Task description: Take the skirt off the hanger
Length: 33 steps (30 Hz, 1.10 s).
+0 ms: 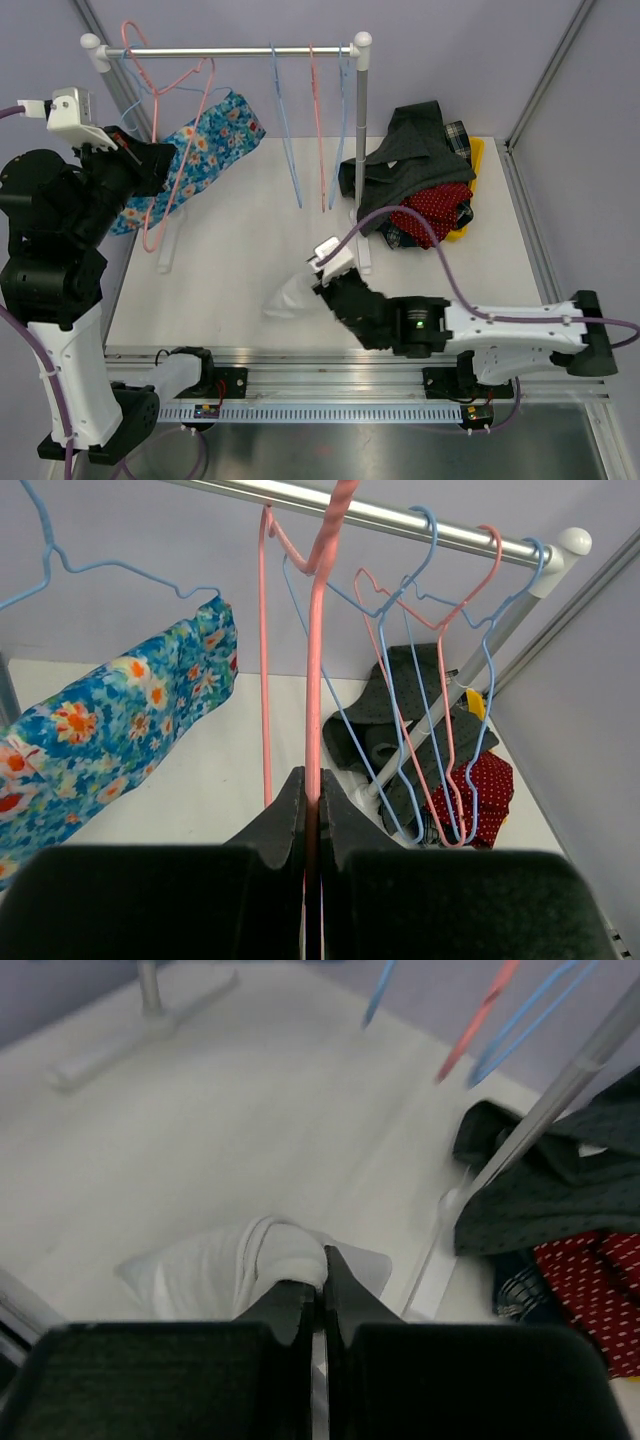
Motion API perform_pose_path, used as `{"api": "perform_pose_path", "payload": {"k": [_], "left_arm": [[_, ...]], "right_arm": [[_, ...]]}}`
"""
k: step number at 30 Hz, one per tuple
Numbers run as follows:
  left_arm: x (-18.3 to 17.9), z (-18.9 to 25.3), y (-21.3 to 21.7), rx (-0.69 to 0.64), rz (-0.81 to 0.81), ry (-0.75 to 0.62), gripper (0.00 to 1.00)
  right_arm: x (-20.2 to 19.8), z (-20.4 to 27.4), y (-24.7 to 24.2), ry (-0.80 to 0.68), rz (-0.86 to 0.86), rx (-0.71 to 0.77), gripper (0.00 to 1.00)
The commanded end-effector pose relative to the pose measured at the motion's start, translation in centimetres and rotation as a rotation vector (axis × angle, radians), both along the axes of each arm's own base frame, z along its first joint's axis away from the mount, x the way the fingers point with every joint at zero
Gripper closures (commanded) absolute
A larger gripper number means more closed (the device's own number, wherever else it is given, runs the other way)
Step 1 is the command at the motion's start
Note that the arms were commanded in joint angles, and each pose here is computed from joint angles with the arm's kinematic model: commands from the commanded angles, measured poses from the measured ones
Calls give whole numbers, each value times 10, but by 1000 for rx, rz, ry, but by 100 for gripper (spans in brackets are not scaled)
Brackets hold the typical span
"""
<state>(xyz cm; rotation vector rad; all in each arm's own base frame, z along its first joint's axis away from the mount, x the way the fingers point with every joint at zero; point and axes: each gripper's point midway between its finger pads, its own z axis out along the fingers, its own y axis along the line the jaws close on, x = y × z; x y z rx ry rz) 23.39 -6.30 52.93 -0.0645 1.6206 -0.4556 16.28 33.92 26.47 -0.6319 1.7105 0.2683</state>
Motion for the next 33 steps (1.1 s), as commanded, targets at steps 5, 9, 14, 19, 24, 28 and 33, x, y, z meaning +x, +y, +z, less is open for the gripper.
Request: {"api": "perform_pose_path", "payload": {"k": [5, 9, 14, 19, 24, 28, 33], "left_arm": [[1, 6, 6, 32, 29, -60, 100], [9, -4, 4, 29, 19, -44, 100], [15, -13, 6, 56, 30, -23, 100], [26, -25, 8, 83, 38, 2, 100], [37, -31, 7, 92, 32, 14, 100], [44, -35, 6, 100, 31, 23, 100], [58, -42, 5, 109, 30, 37, 100]], "right_arm": [[30, 194, -104, -324, -210, 225, 100], [63, 215, -128, -351, -284, 218, 100], [126, 232, -160, -386, -430, 167, 100], [196, 249, -201, -399, -603, 165, 100], [265, 224, -241, -346, -751, 191, 100], [308, 163, -275, -247, -922, 142, 49], [311, 74, -278, -52, -974, 131, 1]]}}
